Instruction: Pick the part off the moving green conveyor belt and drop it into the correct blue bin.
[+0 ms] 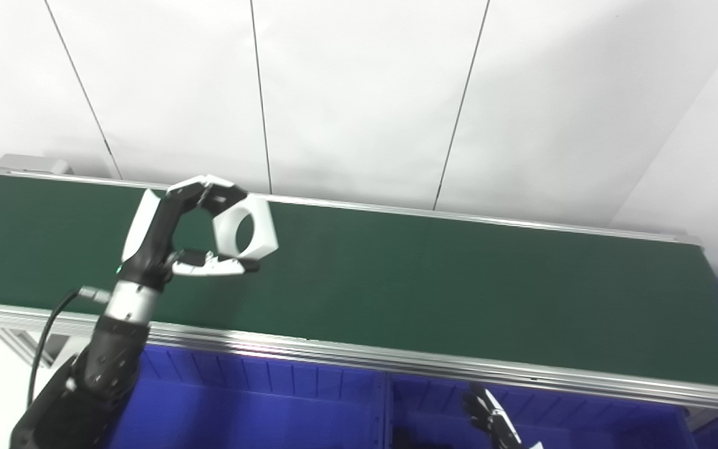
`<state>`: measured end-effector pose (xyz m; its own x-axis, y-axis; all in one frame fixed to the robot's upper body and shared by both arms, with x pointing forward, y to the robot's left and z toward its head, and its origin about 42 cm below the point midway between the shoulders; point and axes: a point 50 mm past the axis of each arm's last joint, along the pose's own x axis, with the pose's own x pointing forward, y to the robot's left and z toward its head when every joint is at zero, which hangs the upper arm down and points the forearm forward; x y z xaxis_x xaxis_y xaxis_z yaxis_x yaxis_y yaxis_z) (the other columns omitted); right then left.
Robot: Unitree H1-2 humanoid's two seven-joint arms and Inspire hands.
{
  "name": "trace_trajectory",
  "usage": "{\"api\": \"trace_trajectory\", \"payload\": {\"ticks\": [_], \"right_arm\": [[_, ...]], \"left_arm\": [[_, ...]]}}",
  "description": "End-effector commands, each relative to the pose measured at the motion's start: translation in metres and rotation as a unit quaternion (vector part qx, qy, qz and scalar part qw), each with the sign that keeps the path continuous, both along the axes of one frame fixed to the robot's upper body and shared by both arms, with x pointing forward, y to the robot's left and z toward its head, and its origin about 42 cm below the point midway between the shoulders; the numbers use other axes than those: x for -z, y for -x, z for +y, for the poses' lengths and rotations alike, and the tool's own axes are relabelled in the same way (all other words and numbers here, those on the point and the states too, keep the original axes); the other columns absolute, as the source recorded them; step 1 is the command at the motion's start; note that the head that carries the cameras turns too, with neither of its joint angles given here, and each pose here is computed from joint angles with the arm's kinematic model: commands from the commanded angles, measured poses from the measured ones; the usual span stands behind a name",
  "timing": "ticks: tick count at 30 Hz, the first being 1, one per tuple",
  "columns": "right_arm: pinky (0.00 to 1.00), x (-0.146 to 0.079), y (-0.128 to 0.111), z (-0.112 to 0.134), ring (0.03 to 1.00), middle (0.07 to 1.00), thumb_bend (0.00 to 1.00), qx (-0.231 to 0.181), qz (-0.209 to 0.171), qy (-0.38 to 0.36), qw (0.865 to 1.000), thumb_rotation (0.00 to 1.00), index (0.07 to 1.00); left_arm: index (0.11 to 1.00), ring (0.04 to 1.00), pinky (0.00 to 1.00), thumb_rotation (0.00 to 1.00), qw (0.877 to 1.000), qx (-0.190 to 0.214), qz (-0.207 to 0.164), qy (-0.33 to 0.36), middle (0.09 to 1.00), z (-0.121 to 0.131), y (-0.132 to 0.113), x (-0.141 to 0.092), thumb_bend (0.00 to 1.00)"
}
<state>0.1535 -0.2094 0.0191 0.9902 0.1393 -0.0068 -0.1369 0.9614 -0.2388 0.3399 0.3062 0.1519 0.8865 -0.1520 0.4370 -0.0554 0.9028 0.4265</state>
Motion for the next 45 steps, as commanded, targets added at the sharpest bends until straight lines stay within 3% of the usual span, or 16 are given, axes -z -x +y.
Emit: {"api": "trace_trajectory", "payload": {"ticks": [1, 10, 17, 18, 20, 21, 23, 27, 30, 36, 37, 38, 39, 42, 44, 45], "right_arm": [[0.85, -0.014, -0.006, 0.005, 0.86, 0.883, 0.94, -0.008, -0.047, -0.014, 0.999, 0.54, 0.921], [0.84, -0.017, -0.011, 0.005, 0.865, 0.885, 0.95, -0.005, -0.056, -0.01, 0.998, 0.55, 0.917], [0.84, -0.021, -0.012, 0.006, 0.863, 0.884, 0.96, -0.002, -0.061, -0.014, 0.998, 0.54, 0.916], [0.83, -0.021, -0.012, 0.006, 0.861, 0.884, 0.96, -0.002, -0.062, -0.013, 0.998, 0.55, 0.915], [0.83, -0.022, -0.012, 0.007, 0.862, 0.883, 0.96, -0.001, -0.063, -0.011, 0.998, 0.56, 0.915], [0.83, -0.022, -0.012, 0.007, 0.865, 0.885, 0.96, 0.0, -0.063, -0.012, 0.998, 0.56, 0.916], [0.83, -0.022, -0.012, 0.008, 0.866, 0.885, 0.96, 0.0, -0.062, -0.016, 0.998, 0.56, 0.917], [0.83, -0.021, -0.012, 0.009, 0.864, 0.884, 0.96, 0.0, -0.061, -0.017, 0.998, 0.55, 0.913], [0.83, -0.021, -0.012, 0.01, 0.862, 0.883, 0.96, 0.001, -0.062, -0.014, 0.998, 0.56, 0.914], [0.83, -0.019, -0.011, 0.01, 0.861, 0.88, 0.96, 0.004, -0.058, -0.017, 0.998, 0.55, 0.912], [0.83, -0.019, -0.011, 0.01, 0.861, 0.881, 0.96, 0.004, -0.059, -0.016, 0.998, 0.55, 0.911], [0.83, -0.019, -0.011, 0.01, 0.861, 0.881, 0.96, 0.004, -0.058, -0.015, 0.998, 0.55, 0.911], [0.83, -0.019, -0.011, 0.01, 0.862, 0.882, 0.96, 0.004, -0.059, -0.015, 0.998, 0.56, 0.912], [0.83, -0.019, -0.011, 0.01, 0.862, 0.883, 0.96, 0.004, -0.058, -0.017, 0.998, 0.56, 0.912], [0.84, -0.019, -0.011, 0.011, 0.862, 0.883, 0.96, 0.004, -0.058, -0.017, 0.998, 0.56, 0.912], [0.84, -0.019, -0.011, 0.011, 0.861, 0.882, 0.96, 0.004, -0.059, -0.016, 0.998, 0.56, 0.912]], "left_arm": [[0.492, 0.456, 0.43, 0.0, 0.999, 0.014, -0.023, 0.021, 0.494, -0.004, 0.004, -0.012, 0.5], [0.486, 0.439, 0.38, 0.0, 0.998, 0.052, 0.035, 0.014, 0.507, -0.038, 0.047, 0.032, 0.5], [0.474, 0.433, 0.36, 0.0, 0.994, 0.077, 0.066, -0.036, 0.516, -0.071, 0.082, 0.063, 0.5], [0.468, 0.439, 0.24, 0.0, 0.994, 0.075, 0.065, -0.05, 0.511, -0.073, 0.085, 0.065, 0.5], [0.468, 0.433, 0.23, 0.0, 0.991, 0.083, 0.085, -0.054, 0.513, -0.078, 0.092, 0.076, 0.5], [0.469, 0.409, 0.3, 0.0, 0.99, 0.087, 0.096, -0.05, 0.516, -0.079, 0.096, 0.081, 0.5], [0.468, 0.403, 0.33, 0.0, 0.988, 0.088, 0.117, -0.049, 0.515, -0.082, 0.103, 0.093, 0.5], [0.508, 0.426, 0.22, 0.0, 0.979, 0.089, 0.169, -0.069, 0.457, -0.085, 0.116, 0.123, 0.5], [0.514, 0.395, 0.3, 0.0, 0.972, 0.094, 0.191, -0.096, 0.498, -0.084, 0.119, 0.137, 0.5], [0.497, 0.447, 0.52, 0.0, 0.953, 0.113, 0.226, -0.17, 0.512, -0.085, 0.12, 0.159, 0.5], [0.487, 0.618, 0.6, 0.0, 0.949, 0.114, 0.232, -0.179, 0.517, -0.085, 0.12, 0.161, 0.51], [0.487, 0.618, 0.6, 0.0, 0.942, 0.116, 0.246, -0.199, 0.517, -0.085, 0.12, 0.161, 0.51], [0.652, 0.699, 0.64, 0.02, 0.936, 0.117, 0.256, -0.212, 0.675, -0.085, 0.119, 0.161, 0.59], [0.811, 0.787, 0.7, 0.12, 0.921, 0.126, 0.281, -0.239, 0.83, -0.084, 0.119, 0.16, 0.71], [0.836, 0.804, 0.71, 0.14, 0.918, 0.127, 0.29, -0.238, 0.854, -0.083, 0.121, 0.159, 0.74], [0.888, 0.854, 0.77, 0.2, 0.919, 0.127, 0.293, -0.232, 0.898, -0.083, 0.122, 0.158, 0.78]]}}
